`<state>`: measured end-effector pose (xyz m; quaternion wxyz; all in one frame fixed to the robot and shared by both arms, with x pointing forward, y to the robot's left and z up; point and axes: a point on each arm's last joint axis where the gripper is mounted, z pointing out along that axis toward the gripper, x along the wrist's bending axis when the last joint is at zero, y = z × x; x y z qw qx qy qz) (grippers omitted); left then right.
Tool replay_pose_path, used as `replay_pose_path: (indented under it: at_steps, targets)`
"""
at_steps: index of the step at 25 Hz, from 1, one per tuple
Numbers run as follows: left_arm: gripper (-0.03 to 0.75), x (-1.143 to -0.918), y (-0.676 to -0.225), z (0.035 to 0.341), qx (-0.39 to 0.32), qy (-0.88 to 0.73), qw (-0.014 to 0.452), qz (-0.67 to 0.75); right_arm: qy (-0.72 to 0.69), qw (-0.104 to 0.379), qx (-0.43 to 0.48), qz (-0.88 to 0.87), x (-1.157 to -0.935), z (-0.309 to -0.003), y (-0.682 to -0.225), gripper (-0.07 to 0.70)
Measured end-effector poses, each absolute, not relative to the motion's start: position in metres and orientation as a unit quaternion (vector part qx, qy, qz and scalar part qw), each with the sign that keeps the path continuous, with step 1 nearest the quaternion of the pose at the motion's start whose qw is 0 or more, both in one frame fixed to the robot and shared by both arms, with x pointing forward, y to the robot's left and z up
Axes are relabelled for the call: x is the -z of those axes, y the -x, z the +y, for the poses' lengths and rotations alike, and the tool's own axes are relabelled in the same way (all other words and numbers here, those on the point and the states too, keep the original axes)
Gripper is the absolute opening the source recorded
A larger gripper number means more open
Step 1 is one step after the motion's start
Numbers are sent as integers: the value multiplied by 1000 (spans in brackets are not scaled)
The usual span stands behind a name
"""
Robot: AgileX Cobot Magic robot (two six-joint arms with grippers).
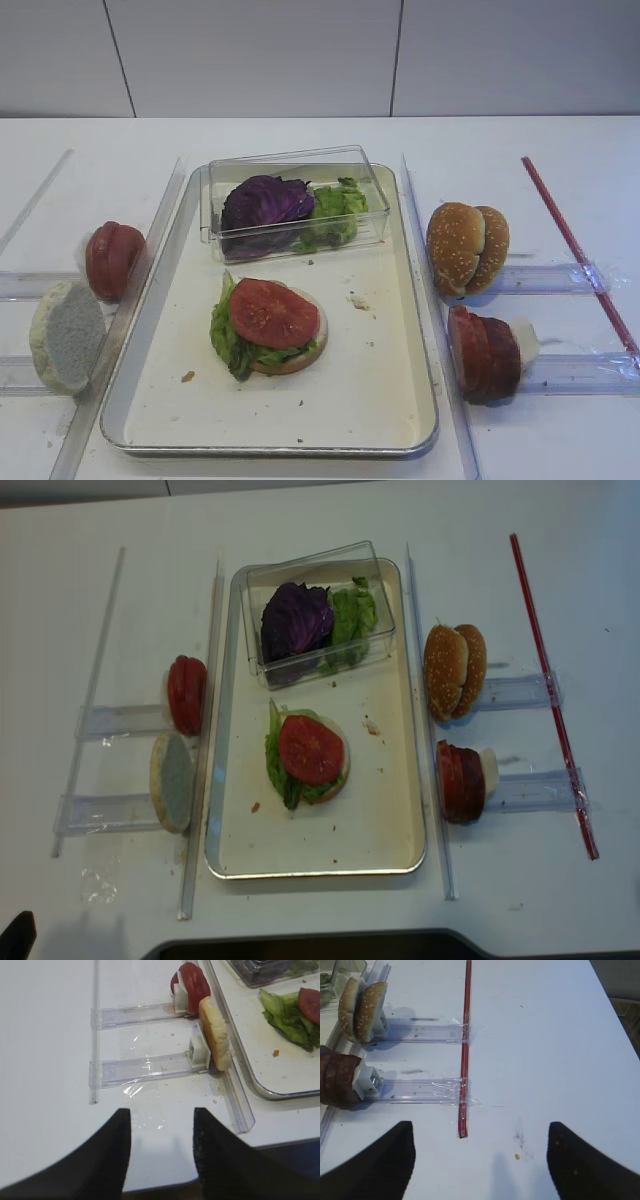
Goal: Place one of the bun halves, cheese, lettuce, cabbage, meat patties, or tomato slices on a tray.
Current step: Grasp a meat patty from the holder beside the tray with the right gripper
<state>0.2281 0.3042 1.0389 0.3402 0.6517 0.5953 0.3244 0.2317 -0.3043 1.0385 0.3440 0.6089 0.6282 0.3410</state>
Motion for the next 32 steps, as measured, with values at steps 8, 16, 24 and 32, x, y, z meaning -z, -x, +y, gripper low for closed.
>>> replay_pose_path:
  at_steps: [8,16,24,32]
  targets:
    - [285,-1039,-228,304,-324,-652,340,595,-609,344,-341,628,-1038,-304,-232,553]
    - [285,-1039,-228,304,-324,-652,340,595,-606,342,-354,624,-1042,-303,-231,470]
    - [283,-1039,-228,304,-324,-652,340,595,-631,265,-329,650,-1072,-295,-251,424]
    - [283,-1039,-228,304,-324,-652,340,595,-694,119,-281,652,-1115,-278,-317,421]
